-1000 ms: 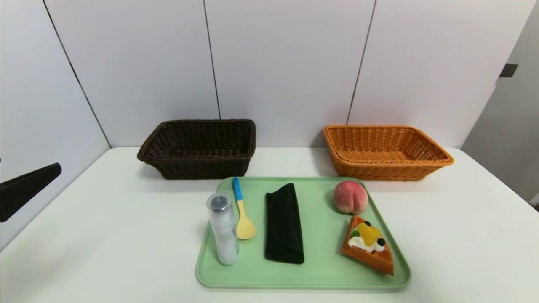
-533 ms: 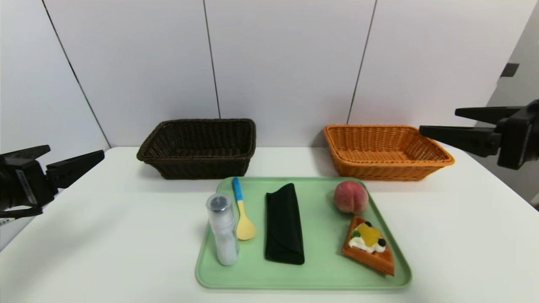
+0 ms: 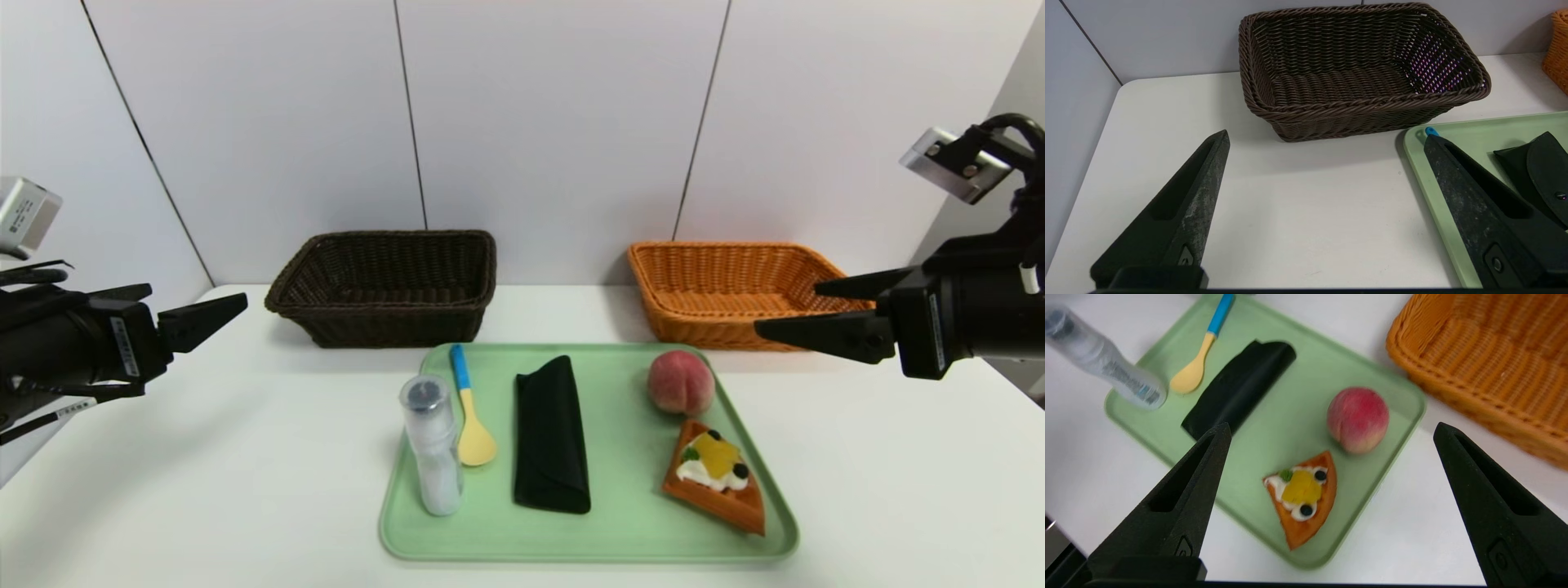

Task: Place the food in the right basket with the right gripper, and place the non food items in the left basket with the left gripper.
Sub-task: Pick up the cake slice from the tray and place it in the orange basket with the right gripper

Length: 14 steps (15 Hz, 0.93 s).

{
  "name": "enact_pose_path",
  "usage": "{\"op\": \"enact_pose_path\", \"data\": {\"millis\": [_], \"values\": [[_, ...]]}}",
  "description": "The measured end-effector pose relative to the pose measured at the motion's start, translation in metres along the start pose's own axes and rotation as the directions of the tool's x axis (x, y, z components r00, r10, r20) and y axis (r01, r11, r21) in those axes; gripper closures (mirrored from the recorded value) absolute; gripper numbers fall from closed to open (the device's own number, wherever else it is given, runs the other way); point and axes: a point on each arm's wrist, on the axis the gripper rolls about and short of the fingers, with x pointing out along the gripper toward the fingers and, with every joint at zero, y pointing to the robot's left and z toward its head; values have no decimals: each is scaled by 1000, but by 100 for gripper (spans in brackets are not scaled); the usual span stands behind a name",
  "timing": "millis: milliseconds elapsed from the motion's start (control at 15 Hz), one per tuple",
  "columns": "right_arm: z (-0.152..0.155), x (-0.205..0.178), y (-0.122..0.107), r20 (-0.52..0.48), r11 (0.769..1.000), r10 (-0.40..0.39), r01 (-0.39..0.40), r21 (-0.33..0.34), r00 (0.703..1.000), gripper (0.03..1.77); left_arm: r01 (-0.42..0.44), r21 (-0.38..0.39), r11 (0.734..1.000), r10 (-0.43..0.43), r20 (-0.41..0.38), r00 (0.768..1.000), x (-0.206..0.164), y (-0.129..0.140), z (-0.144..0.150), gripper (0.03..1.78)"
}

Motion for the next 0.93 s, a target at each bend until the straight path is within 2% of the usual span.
{"op": "enact_pose_path", "data": {"millis": [133,267,400,533,800,933], "values": [[4,-9,6,-123,999,24,-22,23,992,9,2,0,1000,-2,-4,1000,2,0,0,12],[5,-9,9,-261,999,40,-34,26,964,9,11,3,1000,-11,-6,1000,3,0,0,12],[2,1,7,-373,999,31,-46,-29,927,9,22,5,1000,-22,-8,1000,3,-2,0,12],[0,16,7,-428,996,45,-72,-46,903,9,30,6,1000,-30,-12,999,4,-4,-1,12],[-7,51,9,-518,993,80,-115,-36,852,9,32,6,999,-32,-14,999,4,-4,-2,12],[-9,63,12,-539,990,93,-135,-39,837,9,32,7,999,-32,-15,999,4,-4,-2,12]]}}
